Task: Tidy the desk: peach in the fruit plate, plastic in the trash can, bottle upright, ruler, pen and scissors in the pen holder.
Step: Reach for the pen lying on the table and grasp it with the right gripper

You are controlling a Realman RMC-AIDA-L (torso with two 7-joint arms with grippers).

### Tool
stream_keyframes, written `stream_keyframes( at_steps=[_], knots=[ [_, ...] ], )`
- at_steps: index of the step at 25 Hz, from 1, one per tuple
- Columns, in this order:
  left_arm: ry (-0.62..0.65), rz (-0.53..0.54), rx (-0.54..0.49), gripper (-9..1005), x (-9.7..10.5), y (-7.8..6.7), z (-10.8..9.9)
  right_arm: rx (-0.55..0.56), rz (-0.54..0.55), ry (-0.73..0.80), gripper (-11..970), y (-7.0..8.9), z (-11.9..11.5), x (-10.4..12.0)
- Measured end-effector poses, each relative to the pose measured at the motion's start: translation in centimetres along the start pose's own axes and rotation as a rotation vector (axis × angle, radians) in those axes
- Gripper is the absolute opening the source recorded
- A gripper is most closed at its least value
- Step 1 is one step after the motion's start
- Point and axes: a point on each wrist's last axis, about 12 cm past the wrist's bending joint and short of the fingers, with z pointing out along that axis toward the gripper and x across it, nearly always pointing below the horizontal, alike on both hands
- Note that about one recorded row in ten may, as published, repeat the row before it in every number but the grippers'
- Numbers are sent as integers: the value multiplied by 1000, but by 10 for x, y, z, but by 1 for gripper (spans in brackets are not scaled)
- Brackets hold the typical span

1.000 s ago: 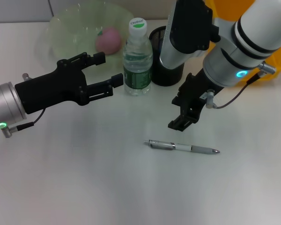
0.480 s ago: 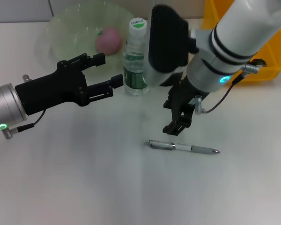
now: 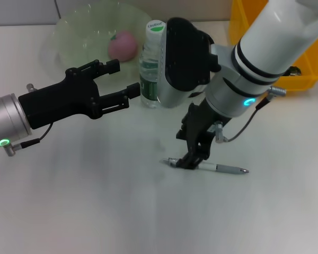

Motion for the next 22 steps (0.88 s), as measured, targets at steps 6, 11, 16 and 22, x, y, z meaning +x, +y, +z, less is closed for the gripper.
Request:
stream_keyframes(
  at_steps=[6,11,16,22],
  knots=[
    [-2,-1,-1,815,0,0,1,-27,29,27,634,0,7,8],
    [-3,0,0,815,0,0,2,-30,25,43,634,2,12,10],
    [-3,-1,-1,815,0,0,2,-21,11,52,633,3,18,9],
    [-3,-3,-3,814,1,0,1,-17,11,57,633,3,22,10]
  ],
)
